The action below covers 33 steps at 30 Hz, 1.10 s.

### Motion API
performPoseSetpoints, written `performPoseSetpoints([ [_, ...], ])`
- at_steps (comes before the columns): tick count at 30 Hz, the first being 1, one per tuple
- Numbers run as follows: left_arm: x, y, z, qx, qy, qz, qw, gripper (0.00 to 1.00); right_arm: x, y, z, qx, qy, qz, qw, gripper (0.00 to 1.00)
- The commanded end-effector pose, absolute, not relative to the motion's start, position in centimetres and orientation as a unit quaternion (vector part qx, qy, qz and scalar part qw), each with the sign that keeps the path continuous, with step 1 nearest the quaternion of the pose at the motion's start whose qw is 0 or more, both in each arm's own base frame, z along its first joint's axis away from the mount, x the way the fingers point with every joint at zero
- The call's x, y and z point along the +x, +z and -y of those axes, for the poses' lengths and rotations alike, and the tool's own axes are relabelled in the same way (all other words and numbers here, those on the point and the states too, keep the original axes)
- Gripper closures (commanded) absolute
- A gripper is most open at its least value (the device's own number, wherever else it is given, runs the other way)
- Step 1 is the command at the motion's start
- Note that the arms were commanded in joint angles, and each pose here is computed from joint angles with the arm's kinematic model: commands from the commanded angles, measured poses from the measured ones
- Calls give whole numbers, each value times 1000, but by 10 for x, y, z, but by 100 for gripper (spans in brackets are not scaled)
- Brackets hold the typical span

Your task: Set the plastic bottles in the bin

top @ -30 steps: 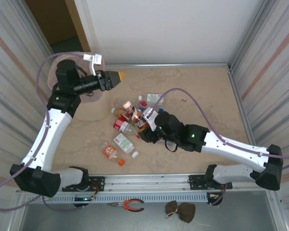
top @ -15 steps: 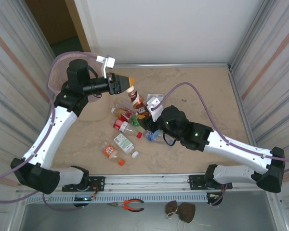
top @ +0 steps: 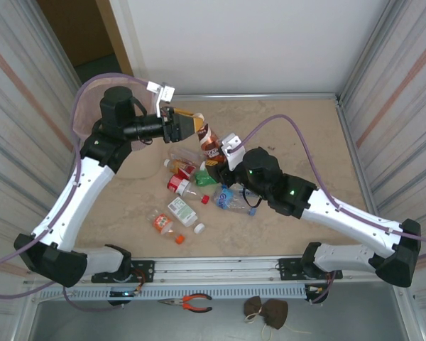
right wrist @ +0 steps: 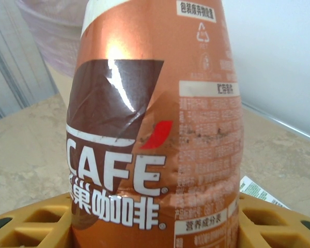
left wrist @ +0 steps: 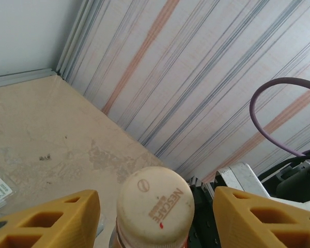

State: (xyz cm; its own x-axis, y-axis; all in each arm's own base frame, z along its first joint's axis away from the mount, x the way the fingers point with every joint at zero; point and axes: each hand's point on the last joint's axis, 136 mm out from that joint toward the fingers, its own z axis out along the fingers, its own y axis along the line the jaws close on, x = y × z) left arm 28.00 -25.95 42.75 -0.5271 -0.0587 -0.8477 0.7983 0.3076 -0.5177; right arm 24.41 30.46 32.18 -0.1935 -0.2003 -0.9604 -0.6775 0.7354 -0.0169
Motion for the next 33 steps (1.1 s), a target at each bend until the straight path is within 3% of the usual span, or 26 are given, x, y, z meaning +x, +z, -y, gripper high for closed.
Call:
performPoseSetpoints([
  [1, 273, 439, 263, 289, -526, -683, 415, 42, 243, 342, -311, -301, 231, -725, 575, 58],
  [14, 271, 444, 265, 297, -520, -678, 427, 74, 241, 337, -313, -314, 230, -729, 563, 58],
  [23, 288, 445, 243, 252, -463, -709, 468, 75, 239, 340, -305, -306, 226, -733, 564, 31],
  [33, 339, 473, 140, 112, -404, -731, 537, 76, 235, 347, -281, -277, 215, -733, 583, 27],
])
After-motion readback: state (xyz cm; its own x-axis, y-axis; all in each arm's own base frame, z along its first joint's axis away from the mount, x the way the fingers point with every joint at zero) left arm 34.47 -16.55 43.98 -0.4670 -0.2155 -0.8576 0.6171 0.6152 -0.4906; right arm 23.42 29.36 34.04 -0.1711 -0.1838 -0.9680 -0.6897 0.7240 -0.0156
